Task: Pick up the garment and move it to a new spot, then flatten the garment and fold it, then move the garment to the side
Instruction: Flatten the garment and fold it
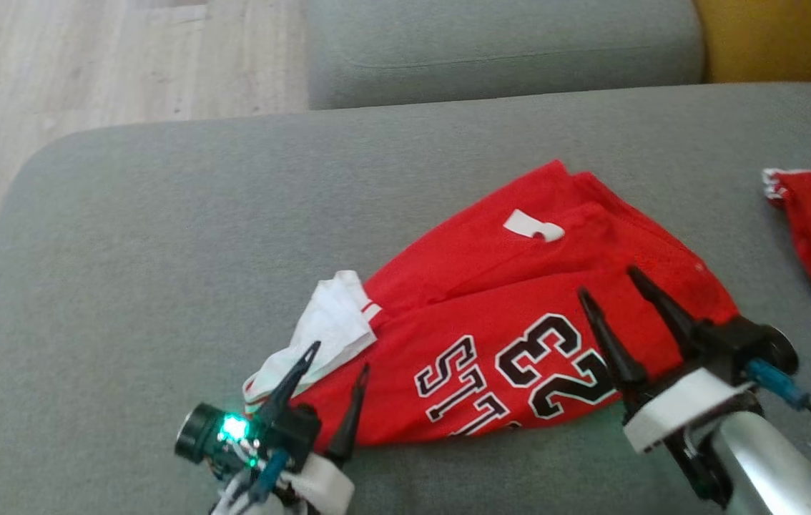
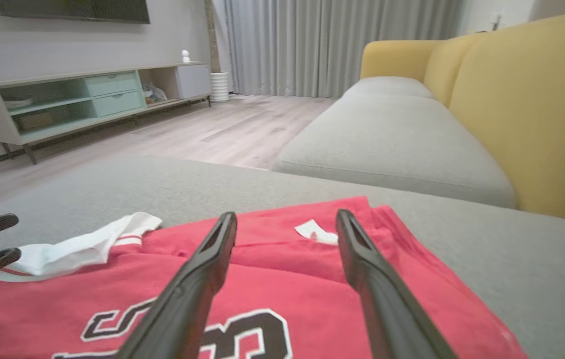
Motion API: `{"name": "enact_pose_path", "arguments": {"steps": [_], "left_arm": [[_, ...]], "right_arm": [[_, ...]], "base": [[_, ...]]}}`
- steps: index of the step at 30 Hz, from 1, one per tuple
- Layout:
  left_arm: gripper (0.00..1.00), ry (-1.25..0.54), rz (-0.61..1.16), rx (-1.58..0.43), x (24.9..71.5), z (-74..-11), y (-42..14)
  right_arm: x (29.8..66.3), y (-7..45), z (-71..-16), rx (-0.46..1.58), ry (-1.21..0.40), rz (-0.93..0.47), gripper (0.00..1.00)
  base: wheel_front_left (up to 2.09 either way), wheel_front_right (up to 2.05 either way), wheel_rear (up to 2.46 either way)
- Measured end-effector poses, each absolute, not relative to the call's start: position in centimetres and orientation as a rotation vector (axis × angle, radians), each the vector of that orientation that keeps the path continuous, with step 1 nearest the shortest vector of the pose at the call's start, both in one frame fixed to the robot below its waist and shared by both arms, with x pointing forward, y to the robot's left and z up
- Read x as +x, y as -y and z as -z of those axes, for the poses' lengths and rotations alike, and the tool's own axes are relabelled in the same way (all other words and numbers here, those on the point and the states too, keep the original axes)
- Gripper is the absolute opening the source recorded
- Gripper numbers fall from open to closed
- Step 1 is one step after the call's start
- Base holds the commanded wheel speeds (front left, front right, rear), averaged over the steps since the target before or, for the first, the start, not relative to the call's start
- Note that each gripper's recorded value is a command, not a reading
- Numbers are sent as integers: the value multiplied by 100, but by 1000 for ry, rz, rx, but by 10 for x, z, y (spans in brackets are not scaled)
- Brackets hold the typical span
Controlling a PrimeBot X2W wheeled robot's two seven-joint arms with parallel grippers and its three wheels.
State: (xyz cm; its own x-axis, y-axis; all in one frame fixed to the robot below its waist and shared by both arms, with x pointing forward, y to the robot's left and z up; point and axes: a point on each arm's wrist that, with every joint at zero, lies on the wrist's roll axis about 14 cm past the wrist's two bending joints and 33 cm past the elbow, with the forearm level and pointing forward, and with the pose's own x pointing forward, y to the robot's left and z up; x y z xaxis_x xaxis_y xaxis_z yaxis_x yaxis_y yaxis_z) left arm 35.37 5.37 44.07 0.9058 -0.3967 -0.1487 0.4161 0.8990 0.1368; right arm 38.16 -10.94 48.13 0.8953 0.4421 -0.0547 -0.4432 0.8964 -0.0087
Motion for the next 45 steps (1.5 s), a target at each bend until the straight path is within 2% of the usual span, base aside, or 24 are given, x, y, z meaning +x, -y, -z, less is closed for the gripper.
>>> {"name": "enact_pose_path", "arguments": {"steps": [6,17,19,20,21,27,33,39,45], "left_arm": [[100,-216,458,240,372,-421,-48],[100,-308,477,226,390,-398,-40],[40,-307,474,226,394,-397,-40],[7,-306,475,223,395,-397,-39],[0,-304,476,219,397,-397,-38],[0,-300,466,202,397,-396,-43],[0,-155,388,174,414,-434,-59],[0,-57,297,185,421,-462,-96],[0,-29,250,177,427,-474,-110]], "right_arm": [[366,141,-470,-8,-82,-358,100],[353,150,-459,39,-106,-289,100],[353,154,-458,39,-110,-276,100],[353,157,-458,36,-110,-269,100],[354,158,-458,36,-110,-263,100],[358,162,-457,39,-113,-253,100],[373,162,-444,125,-169,-236,100],[430,160,-445,60,-295,-304,100],[476,167,-429,-14,-447,-304,100]], "base": [[0,0,0],[0,0,0],[0,0,0],[0,0,0],[0,0,0],[0,0,0],[0,0,0],[0,0,0],[0,0,0]]}}
